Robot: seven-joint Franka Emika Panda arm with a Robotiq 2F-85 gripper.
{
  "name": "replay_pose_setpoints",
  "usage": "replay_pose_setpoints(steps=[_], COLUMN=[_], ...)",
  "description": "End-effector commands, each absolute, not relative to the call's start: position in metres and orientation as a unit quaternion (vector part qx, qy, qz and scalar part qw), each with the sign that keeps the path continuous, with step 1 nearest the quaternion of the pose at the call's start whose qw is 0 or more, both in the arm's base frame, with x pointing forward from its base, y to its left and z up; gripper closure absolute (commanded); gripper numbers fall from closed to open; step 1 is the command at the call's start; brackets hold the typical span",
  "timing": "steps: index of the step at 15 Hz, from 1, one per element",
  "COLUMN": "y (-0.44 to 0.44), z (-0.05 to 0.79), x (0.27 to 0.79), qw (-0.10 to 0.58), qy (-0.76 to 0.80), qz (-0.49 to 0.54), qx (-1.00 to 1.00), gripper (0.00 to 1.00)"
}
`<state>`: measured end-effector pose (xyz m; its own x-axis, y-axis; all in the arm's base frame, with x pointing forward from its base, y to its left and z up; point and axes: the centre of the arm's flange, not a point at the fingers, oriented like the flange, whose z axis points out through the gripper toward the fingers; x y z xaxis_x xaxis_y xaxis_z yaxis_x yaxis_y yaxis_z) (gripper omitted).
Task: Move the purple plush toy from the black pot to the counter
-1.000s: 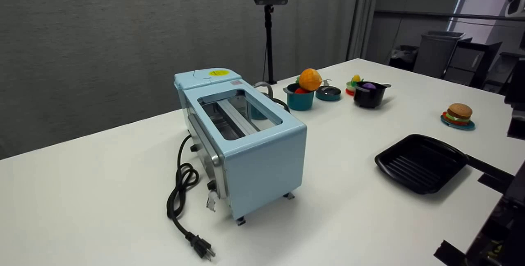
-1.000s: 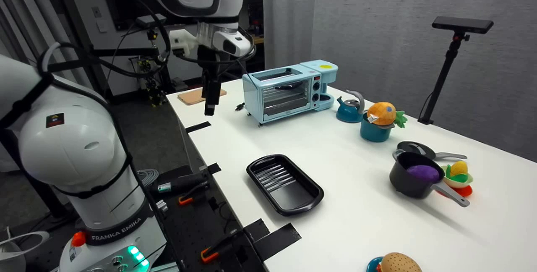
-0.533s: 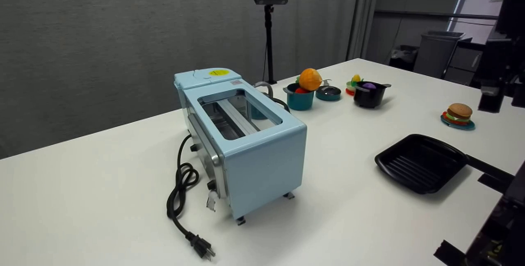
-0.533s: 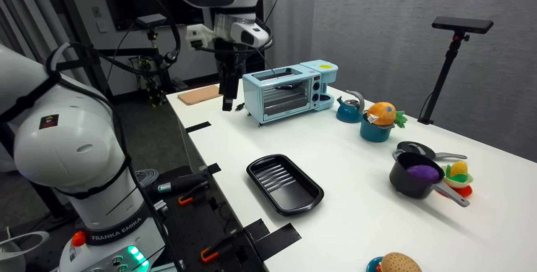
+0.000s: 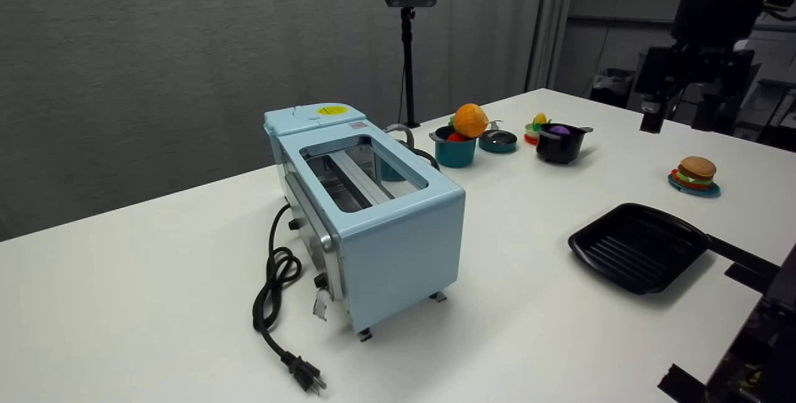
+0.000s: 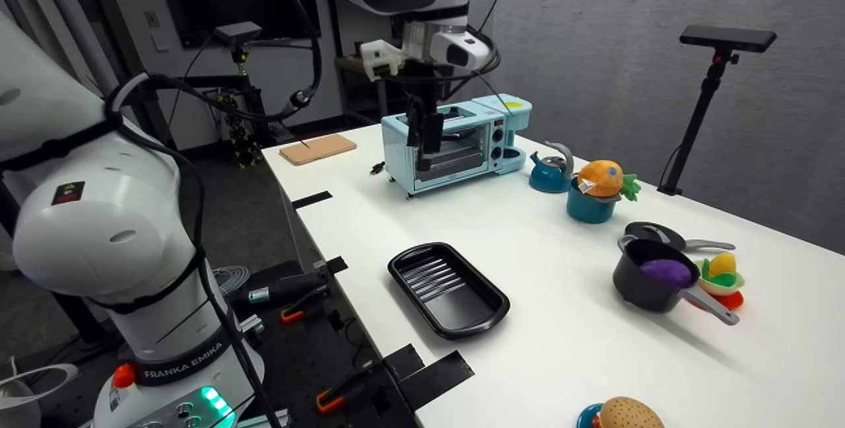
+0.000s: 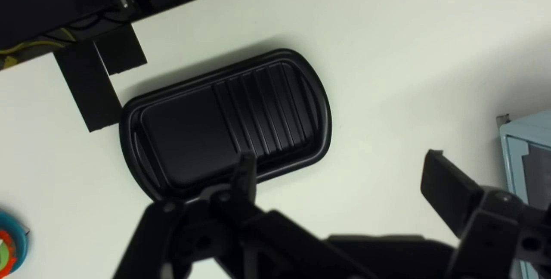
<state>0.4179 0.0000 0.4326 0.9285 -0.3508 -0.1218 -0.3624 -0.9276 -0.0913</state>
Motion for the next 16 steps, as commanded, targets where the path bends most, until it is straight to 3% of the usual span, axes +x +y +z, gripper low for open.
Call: replay_pose_setpoints(steps=[1, 3, 16], y=[-0.019, -0.014, -0.026], z=[0.431, 0.426, 0.420], x=[0.469, 0.449, 0.481], qw=[0.059, 0.061, 0.056], qy=[0.201, 0.196, 0.217], qz=[0.049, 0.051, 0.039], qx=[-0.977, -0.977, -0.974], gripper=[0.00, 0.00, 0.00])
